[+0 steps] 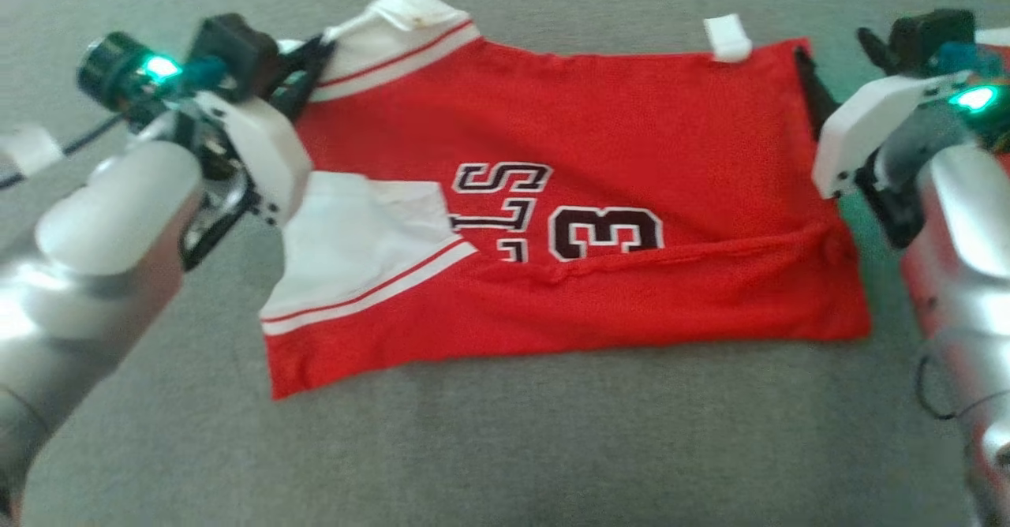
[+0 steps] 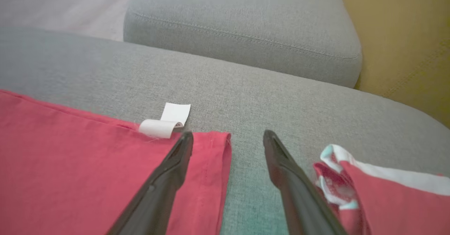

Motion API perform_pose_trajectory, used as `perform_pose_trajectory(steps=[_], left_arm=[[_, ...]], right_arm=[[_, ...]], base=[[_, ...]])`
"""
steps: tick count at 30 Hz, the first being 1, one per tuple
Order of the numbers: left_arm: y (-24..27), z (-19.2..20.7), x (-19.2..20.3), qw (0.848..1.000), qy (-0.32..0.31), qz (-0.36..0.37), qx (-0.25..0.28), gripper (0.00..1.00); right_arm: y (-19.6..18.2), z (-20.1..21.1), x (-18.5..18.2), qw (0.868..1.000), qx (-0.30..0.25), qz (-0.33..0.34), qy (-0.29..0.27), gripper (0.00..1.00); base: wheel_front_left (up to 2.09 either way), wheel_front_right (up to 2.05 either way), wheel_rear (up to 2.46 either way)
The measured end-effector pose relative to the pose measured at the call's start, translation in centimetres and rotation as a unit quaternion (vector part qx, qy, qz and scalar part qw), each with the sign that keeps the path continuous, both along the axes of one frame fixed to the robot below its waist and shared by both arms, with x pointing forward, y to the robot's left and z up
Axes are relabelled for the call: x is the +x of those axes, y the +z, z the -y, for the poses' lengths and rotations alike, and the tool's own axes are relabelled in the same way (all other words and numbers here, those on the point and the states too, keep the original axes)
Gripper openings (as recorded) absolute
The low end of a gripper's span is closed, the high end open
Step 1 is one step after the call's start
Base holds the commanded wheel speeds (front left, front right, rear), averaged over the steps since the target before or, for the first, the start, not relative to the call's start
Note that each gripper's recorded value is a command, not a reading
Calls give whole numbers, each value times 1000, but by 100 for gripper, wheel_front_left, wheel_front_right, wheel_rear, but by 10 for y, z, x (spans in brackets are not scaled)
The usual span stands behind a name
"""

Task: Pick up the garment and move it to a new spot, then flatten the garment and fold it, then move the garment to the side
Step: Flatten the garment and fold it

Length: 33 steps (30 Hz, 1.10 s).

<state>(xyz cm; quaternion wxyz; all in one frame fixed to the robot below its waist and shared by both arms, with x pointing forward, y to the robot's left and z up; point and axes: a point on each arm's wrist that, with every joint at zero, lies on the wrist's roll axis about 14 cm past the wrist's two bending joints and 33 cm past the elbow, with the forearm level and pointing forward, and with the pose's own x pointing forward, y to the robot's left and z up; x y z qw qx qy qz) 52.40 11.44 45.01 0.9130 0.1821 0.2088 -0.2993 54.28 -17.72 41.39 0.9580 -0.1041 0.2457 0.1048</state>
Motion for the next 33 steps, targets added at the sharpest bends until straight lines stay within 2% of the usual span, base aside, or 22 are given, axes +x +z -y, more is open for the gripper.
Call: perform_pose_trajectory(steps=[9, 17, 18, 19, 26, 33], left_arm=[[-12, 3, -14, 1000, -14, -7, 5, 0], [-23, -1, -12, 1000, -15, -15, 17, 0], [-23, -2, -11, 1000, -15, -18, 20, 0], [-23, -3, -10, 999, -15, -18, 22, 0], [-29, -14, -1, 999, 0, -22, 39, 0], [-26, -16, 9, 999, 1, 2, 47, 0]], right_arm=[[-32, 3, 18, 995, -62, -76, 20, 100], [-44, 0, 30, 990, -91, -97, 39, 100], [-44, 0, 30, 990, -92, -99, 40, 14], [-45, 0, 30, 990, -94, -101, 42, 0], [-44, 1, 28, 993, -68, -92, 35, 0], [-12, 5, 37, 1000, 0, -13, 9, 0]], base=[[0, 0, 0], [0, 0, 0], [0, 0, 0], [0, 0, 0], [0, 0, 0], [0, 0, 0]])
